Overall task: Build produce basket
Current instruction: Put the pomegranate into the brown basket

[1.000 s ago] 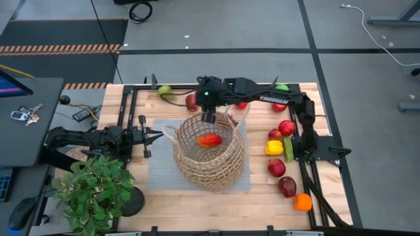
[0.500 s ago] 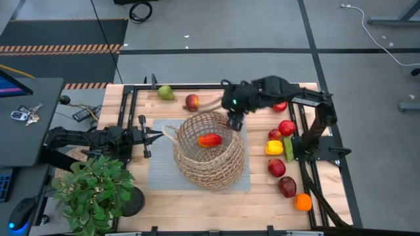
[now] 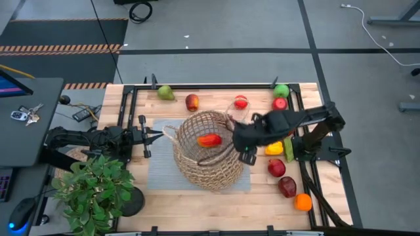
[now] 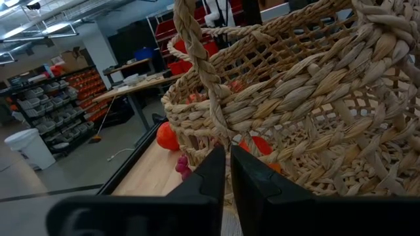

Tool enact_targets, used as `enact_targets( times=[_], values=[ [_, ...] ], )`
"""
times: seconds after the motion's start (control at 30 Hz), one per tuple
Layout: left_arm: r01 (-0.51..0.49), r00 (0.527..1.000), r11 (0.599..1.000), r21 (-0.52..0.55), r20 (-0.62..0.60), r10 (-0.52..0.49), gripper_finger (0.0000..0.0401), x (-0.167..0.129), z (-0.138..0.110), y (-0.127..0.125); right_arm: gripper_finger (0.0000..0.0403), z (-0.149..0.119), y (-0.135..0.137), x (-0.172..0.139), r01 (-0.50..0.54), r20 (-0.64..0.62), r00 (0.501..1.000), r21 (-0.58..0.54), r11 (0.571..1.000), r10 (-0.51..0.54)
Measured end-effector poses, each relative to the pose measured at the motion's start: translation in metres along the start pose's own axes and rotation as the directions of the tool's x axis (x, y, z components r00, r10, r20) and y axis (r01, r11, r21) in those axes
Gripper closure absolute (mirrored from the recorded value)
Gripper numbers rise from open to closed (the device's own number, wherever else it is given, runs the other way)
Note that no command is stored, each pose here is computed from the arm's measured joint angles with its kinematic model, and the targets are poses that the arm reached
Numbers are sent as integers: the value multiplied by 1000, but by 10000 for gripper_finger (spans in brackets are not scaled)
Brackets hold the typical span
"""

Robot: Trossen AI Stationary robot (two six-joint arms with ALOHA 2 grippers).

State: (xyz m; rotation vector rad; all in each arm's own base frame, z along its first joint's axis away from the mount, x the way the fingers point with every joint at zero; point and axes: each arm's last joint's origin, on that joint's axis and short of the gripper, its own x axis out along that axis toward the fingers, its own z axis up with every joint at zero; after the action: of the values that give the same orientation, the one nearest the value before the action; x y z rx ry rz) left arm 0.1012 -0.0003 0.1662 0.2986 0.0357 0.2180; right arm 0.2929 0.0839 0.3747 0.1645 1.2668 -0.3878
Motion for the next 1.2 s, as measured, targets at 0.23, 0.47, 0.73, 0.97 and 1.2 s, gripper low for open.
enact_targets(
  times=[0.23,0.47,0.73,0.97,1.2],
  values=[
    [0,1000,1000,0,0,0,372,0,0,0,170,-33,14,47,72,-222,973,55,996,-58],
    [0,1000,1000,0,0,0,365,0,0,0,112,-72,8,61,139,-326,941,130,982,-90],
    [0,1000,1000,0,1,0,373,0,0,0,58,-113,-3,70,208,-384,919,283,936,-89],
    [0,1000,1000,0,1,0,368,0,0,0,13,-127,0,92,191,-400,915,302,934,-58],
    [0,1000,1000,0,1,0,367,0,0,0,5,-135,-1,108,196,-437,898,312,930,-43]
  ],
)
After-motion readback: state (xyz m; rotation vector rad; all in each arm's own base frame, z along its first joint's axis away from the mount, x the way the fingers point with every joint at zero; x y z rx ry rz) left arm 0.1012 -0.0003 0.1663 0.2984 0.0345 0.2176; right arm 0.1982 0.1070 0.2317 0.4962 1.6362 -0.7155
